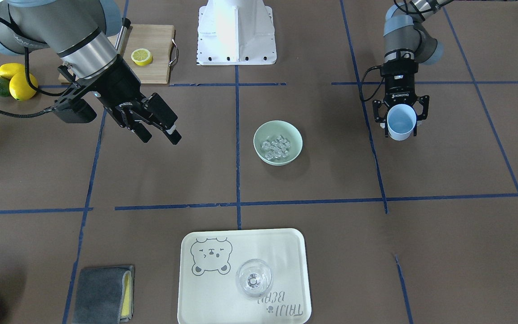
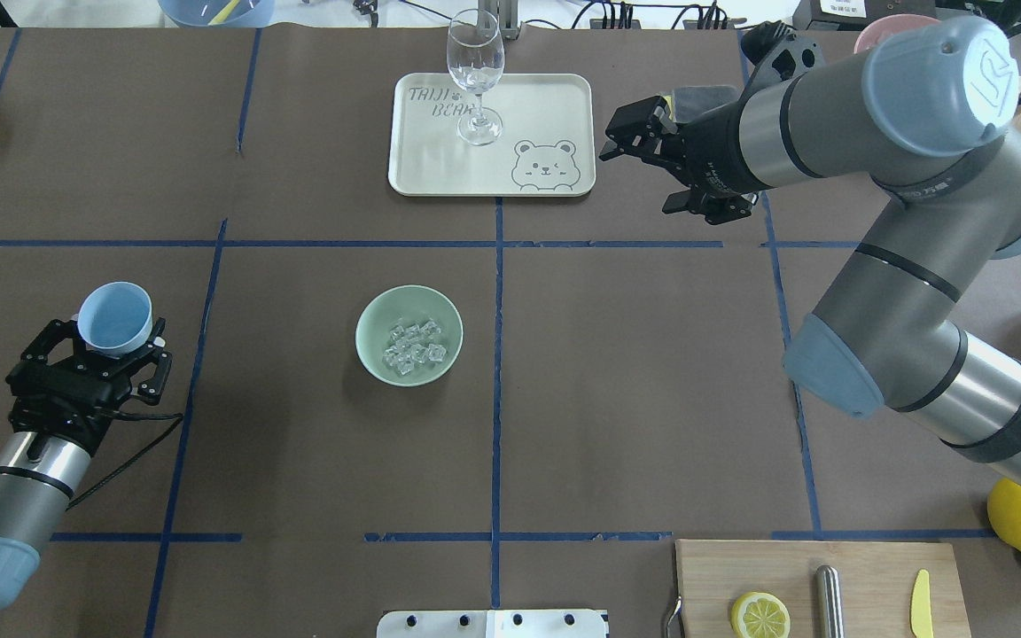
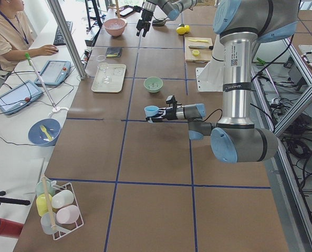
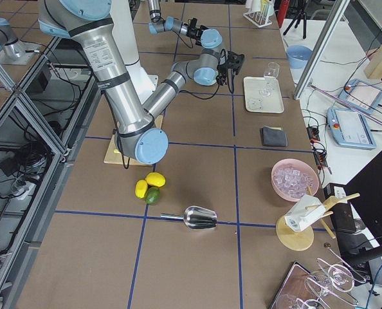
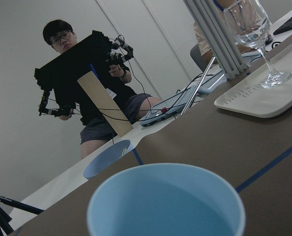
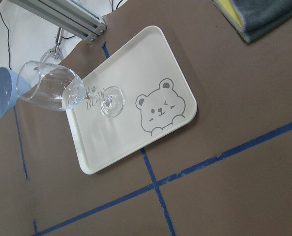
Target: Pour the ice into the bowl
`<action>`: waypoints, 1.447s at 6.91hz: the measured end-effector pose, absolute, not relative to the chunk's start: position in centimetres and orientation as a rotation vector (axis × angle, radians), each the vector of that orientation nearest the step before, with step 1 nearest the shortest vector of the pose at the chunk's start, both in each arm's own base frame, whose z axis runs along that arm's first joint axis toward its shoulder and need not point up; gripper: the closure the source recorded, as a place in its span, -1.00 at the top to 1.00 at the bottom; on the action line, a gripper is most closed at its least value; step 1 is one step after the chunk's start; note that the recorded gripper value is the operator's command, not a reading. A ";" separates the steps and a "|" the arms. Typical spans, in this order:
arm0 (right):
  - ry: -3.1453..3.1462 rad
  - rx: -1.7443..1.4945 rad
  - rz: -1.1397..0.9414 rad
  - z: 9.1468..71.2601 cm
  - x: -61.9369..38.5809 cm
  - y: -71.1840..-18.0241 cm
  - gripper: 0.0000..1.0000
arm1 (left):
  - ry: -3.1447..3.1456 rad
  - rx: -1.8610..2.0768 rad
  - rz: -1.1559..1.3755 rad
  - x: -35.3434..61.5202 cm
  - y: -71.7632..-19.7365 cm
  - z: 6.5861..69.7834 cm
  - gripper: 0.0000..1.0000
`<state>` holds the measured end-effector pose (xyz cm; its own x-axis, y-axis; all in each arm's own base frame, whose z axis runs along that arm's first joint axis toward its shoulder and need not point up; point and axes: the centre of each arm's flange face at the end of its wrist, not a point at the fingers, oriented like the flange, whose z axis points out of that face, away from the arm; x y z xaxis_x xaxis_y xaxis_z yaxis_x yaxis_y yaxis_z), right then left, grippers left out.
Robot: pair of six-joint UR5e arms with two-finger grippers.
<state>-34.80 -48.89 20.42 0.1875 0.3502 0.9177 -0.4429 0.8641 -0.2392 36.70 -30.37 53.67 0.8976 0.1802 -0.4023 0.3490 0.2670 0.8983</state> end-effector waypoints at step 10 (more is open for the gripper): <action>-1.231 0.076 0.540 21.9 -36.7 -48.6 1.00 | 0.585 1.214 -0.476 34.1 -34.1 60.7 -1.00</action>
<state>-36.67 -48.58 21.91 0.2253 0.3510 0.9089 -0.4309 0.8725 -0.2302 34.06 -34.15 60.67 0.7608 -0.0306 -0.6482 0.6282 0.2852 0.7239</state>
